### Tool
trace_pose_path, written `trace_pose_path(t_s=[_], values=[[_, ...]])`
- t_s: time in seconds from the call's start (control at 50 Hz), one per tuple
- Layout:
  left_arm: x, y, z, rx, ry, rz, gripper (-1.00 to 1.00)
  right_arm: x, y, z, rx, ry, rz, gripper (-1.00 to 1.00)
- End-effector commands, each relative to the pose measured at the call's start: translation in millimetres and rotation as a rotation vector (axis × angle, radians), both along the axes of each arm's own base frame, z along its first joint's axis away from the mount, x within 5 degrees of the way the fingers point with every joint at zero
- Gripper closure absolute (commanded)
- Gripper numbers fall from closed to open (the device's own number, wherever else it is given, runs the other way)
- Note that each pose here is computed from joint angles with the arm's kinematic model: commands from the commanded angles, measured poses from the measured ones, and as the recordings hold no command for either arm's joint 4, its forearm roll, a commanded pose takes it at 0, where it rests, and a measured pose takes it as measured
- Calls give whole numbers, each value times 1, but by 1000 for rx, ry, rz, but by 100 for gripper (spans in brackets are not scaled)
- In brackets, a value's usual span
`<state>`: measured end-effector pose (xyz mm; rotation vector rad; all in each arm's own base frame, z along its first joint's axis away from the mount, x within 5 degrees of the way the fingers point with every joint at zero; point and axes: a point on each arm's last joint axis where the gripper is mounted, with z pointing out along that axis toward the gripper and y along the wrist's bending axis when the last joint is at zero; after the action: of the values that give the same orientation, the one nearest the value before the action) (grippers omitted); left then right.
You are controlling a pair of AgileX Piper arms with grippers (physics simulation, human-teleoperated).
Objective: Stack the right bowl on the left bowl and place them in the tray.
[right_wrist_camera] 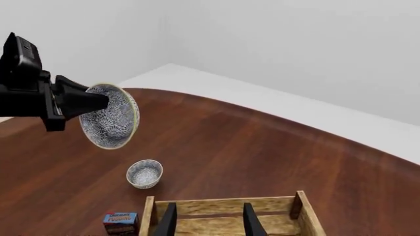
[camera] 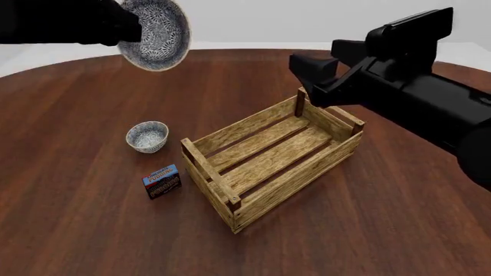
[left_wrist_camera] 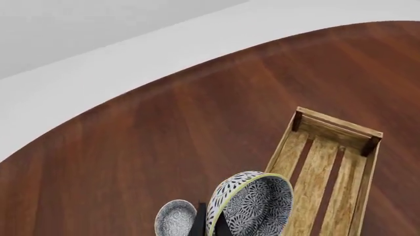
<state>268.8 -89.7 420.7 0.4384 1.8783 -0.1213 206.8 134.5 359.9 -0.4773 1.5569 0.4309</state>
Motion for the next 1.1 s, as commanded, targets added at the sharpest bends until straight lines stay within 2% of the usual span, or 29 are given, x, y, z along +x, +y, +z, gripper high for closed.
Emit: trace_pose_path(t_s=[0.02, 0.18, 0.24, 0.3, 0.4, 0.64, 0.72, 0.8, 1.1], values=[[15, 8, 1, -3, 104, 55, 100, 0, 5, -2, 0, 8, 18, -100], [17, 10, 0, -34, 163, 85, 100, -4, 5, -1, 6, 8, 25, -100], [17, 15, -1, -22, 146, 92, 100, -5, 5, -1, 10, 12, 26, -100], [19, 13, 0, -52, 176, 105, 100, -4, 5, -1, 9, 11, 26, -100], [19, 14, -7, -51, 182, 109, 100, -4, 5, -1, 8, 12, 24, -100], [23, 24, -42, -63, 233, 160, 100, -7, 3, 1, 12, 7, 26, -100], [24, 26, -50, -89, 255, 183, 100, -9, 1, 2, 14, 4, 24, -100], [26, 31, -62, -78, 275, 198, 100, -9, 1, 2, 16, 3, 25, -100], [40, 39, -86, -109, 295, 248, 100, -8, 3, 1, 9, 4, 29, -100]])
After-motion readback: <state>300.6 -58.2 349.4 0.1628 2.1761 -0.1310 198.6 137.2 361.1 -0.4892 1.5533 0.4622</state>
